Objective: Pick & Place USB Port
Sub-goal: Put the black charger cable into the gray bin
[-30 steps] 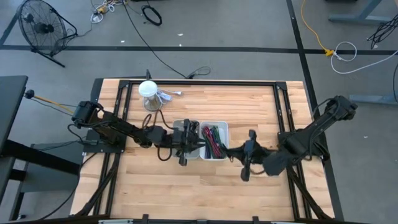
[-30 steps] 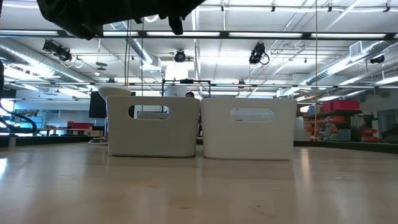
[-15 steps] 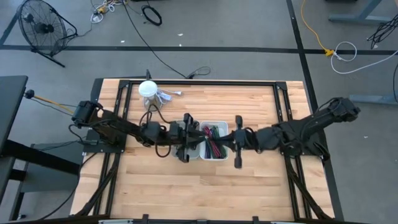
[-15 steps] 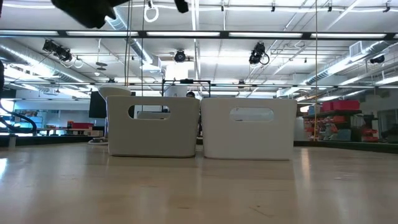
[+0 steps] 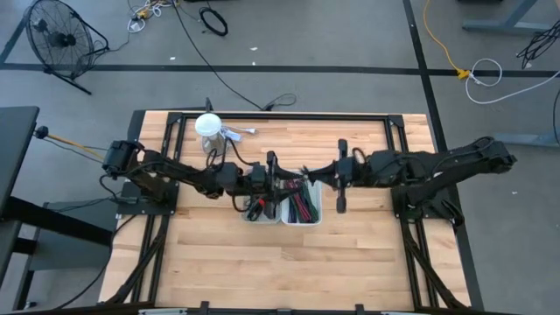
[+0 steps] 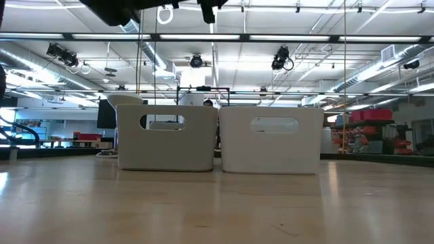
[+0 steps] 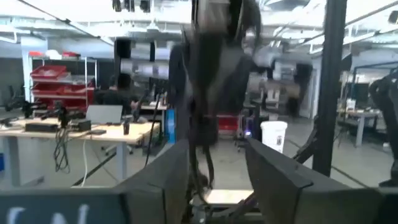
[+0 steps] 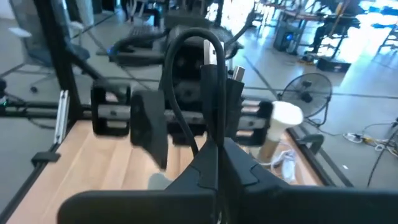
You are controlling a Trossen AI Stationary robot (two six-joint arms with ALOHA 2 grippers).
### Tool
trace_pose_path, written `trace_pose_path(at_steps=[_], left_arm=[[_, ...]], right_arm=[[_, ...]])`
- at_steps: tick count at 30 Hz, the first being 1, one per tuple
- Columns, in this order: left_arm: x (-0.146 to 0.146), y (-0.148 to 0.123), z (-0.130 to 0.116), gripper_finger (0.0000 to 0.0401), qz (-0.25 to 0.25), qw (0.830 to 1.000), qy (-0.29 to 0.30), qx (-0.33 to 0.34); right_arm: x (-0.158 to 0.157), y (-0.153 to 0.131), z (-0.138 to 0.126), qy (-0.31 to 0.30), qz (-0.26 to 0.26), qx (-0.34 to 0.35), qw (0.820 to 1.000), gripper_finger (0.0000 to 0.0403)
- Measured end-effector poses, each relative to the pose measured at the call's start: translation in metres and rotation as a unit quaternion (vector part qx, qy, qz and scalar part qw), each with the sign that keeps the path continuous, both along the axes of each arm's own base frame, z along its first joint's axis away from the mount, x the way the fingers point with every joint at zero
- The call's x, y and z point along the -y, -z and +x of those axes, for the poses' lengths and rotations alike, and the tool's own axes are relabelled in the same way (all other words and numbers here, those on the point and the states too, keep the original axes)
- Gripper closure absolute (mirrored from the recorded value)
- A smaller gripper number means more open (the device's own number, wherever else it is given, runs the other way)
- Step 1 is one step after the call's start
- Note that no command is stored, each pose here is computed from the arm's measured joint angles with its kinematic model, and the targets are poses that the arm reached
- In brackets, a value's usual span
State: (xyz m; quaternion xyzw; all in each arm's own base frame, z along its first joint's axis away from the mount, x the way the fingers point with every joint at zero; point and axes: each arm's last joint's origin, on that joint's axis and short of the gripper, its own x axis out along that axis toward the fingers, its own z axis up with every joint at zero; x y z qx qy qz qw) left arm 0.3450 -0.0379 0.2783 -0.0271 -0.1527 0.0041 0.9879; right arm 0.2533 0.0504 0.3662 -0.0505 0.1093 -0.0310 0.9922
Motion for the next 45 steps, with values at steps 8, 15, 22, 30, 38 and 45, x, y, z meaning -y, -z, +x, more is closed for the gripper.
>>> trace_pose_path(at_steps=[8,15,22,30,38,45], left_arm=[[-0.009,-0.001,0.001,0.0216,0.0,1.0,-0.014,0.004],[-0.012,-0.002,0.0,0.0219,-0.001,1.0,-0.019,0.011],[-0.012,-0.003,0.0,0.0222,-0.001,1.0,-0.019,0.014],[-0.012,-0.003,0.0,0.0349,0.025,0.999,-0.027,0.014],[-0.012,-0.001,0.001,0.038,0.035,0.999,-0.038,0.003],[-0.013,0.001,0.001,0.038,0.031,0.998,-0.053,-0.006]], right_arm=[[0.005,0.004,-0.005,0.007,0.005,-0.007,1.0,0.0402],[0.005,0.014,0.006,0.015,0.005,-0.021,1.0,0.0402],[0.011,0.02,0.016,0.018,0.007,-0.028,0.999,0.0402],[0.013,0.022,0.019,0.004,0.016,-0.033,0.999,0.0402],[0.013,0.026,0.017,0.0,0.011,-0.055,0.998,0.038],[0.019,0.028,0.017,0.019,-0.001,-0.068,0.998,0.0312]])
